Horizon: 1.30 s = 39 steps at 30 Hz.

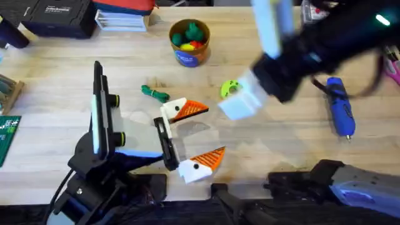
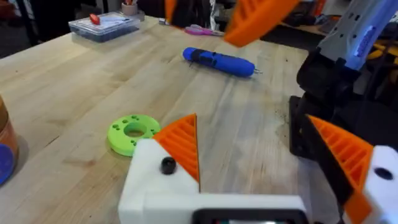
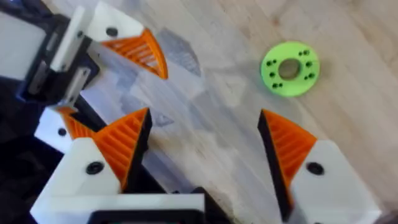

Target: Pick up the gripper from the table and insert it into the empty holder that is missing its gripper. Then pick up a screw, insert it into the mounting hole, and use the screwdriver to tighten it. Finally, clean up the table by picking up the vegetable and placing it into the bucket.

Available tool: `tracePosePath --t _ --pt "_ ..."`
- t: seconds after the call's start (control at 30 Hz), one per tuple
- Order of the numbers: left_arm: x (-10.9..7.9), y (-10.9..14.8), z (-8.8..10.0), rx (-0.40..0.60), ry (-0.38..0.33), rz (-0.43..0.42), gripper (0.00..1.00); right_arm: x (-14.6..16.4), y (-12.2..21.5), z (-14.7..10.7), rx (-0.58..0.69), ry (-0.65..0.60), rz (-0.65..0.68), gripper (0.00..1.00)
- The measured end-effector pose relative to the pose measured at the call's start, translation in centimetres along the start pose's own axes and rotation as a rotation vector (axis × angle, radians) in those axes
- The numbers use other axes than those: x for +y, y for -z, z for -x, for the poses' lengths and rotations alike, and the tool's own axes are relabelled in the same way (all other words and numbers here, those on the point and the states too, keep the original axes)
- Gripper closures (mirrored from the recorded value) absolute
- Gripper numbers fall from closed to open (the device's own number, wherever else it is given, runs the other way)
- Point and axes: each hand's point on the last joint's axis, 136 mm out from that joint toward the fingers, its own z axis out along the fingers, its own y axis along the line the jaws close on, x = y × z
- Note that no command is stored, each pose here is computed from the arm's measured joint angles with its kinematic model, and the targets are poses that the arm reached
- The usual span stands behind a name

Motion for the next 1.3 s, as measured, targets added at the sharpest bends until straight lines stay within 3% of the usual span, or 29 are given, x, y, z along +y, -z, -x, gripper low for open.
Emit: tracePosePath --t 0.23,0.43,0.57,0.83,1.03,1.1,1.3 --pt "0.0 0.0 0.0 0.0 0.0 0.0 0.015 0.9 3.1 -5.1 -0.155 -0.032 0.069 0.008" --pt "0.0 0.0 0.0 0.0 0.0 0.0 0.016 3.4 4.4 -8.3 -0.246 0.059 0.177 0.008" --pt "0.0 0.0 0.0 0.0 0.0 0.0 0.015 4.8 4.8 -9.3 -0.288 0.134 0.237 0.008" --pt "0.0 0.0 0.0 0.0 0.001 0.0 0.037 5.1 4.9 -9.3 -0.292 0.148 0.254 0.008" --pt "0.0 0.0 0.0 0.0 -0.002 0.002 0.948 5.1 4.9 -9.2 -0.295 0.15 0.254 0.008" --pt "0.2 0.0 0.0 -0.001 -0.007 0.011 0.991 5.1 4.9 -9.2 -0.296 0.15 0.254 0.008" --pt "0.3 0.0 0.0 -0.002 -0.007 0.019 0.991 5.2 5.0 -9.2 -0.297 0.137 0.258 0.008"
